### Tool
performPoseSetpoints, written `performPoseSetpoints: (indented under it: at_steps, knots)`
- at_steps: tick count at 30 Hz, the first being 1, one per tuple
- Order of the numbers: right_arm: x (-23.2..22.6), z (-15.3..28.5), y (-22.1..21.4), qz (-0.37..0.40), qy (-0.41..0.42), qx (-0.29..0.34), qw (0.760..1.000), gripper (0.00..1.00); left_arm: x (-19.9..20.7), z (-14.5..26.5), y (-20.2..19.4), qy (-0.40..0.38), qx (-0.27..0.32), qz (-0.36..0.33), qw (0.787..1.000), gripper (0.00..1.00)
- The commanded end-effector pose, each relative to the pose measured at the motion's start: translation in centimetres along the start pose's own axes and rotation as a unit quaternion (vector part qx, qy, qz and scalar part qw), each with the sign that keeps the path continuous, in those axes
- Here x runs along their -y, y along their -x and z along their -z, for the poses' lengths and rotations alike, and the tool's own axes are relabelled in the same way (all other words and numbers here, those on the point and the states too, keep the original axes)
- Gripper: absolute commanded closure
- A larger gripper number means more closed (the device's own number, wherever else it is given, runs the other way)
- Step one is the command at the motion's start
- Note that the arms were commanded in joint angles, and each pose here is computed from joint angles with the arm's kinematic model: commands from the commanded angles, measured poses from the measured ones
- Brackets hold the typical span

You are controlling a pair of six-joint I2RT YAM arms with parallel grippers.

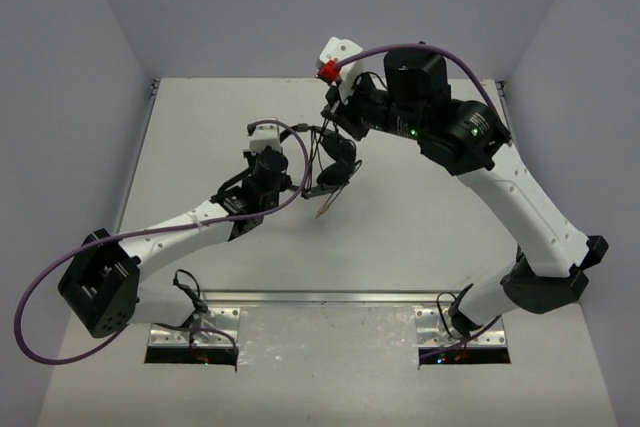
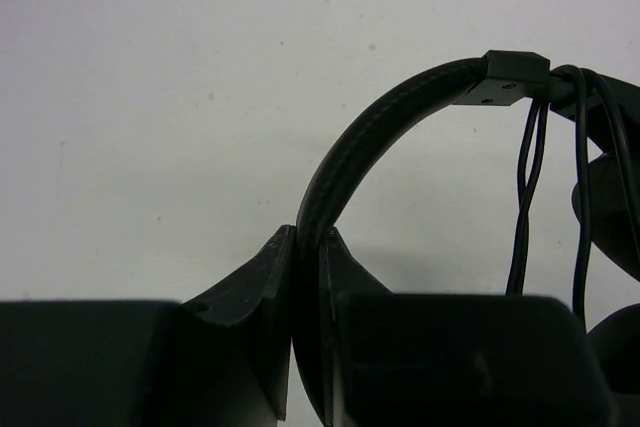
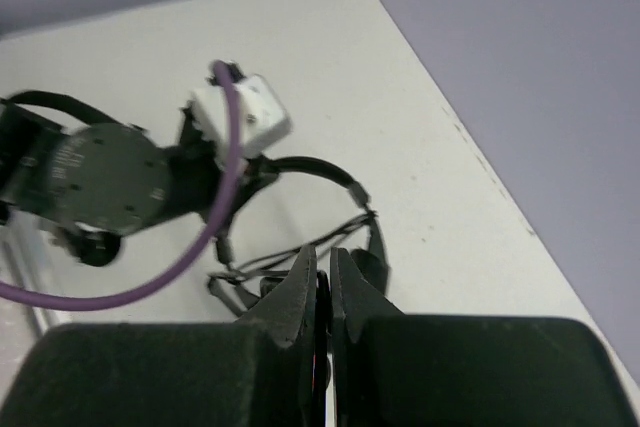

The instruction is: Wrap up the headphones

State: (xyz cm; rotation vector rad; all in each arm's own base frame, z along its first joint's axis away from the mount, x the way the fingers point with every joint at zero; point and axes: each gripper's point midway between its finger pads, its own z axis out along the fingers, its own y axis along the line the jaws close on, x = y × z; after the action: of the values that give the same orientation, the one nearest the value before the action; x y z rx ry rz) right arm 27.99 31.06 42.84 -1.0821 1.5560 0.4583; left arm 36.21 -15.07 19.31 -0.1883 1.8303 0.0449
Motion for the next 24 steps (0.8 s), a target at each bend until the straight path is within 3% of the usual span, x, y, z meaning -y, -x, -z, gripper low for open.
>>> performPoseSetpoints:
  at_steps: [1,6,13,17,20,21,24]
  knots:
    - [3.9,0.5,-0.1,0.073,-0.072,-0.013,0.995,0.99,1.3,1.2,2.4,-0.068,0.055,0.029,0.996,0.99]
    - [9.0,0.2,-2.1,0.138,-0.196,-0.065,0.969,0.99,2.4,3.3,1.8,-0.114,0.063,-0.004,0.991,1.00]
    - [18.4,1.7,-4.5,0.227,-0.344,-0.139,0.900,0.99,3.2,6.4,0.4,-0.185,0.048,-0.019,0.981,1.00]
    - [20.5,2.3,-4.2,0.206,-0.352,-0.116,0.906,0.99,4.2,7.8,-0.9,-0.206,0.013,-0.025,0.978,1.00]
    - [19.1,0.7,-4.6,0.183,-0.305,-0.104,0.929,0.99,5.8,8.5,-2.5,-0.229,-0.020,-0.050,0.972,1.00]
    - [17.4,-0.8,-4.5,0.169,-0.254,-0.077,0.949,0.99,6.5,8.6,-3.0,-0.241,-0.039,-0.059,0.968,1.00]
    - [14.8,-2.6,-6.2,0.150,-0.191,-0.060,0.968,0.99,9.0,10.5,-3.2,-0.315,-0.066,-0.054,0.945,1.00]
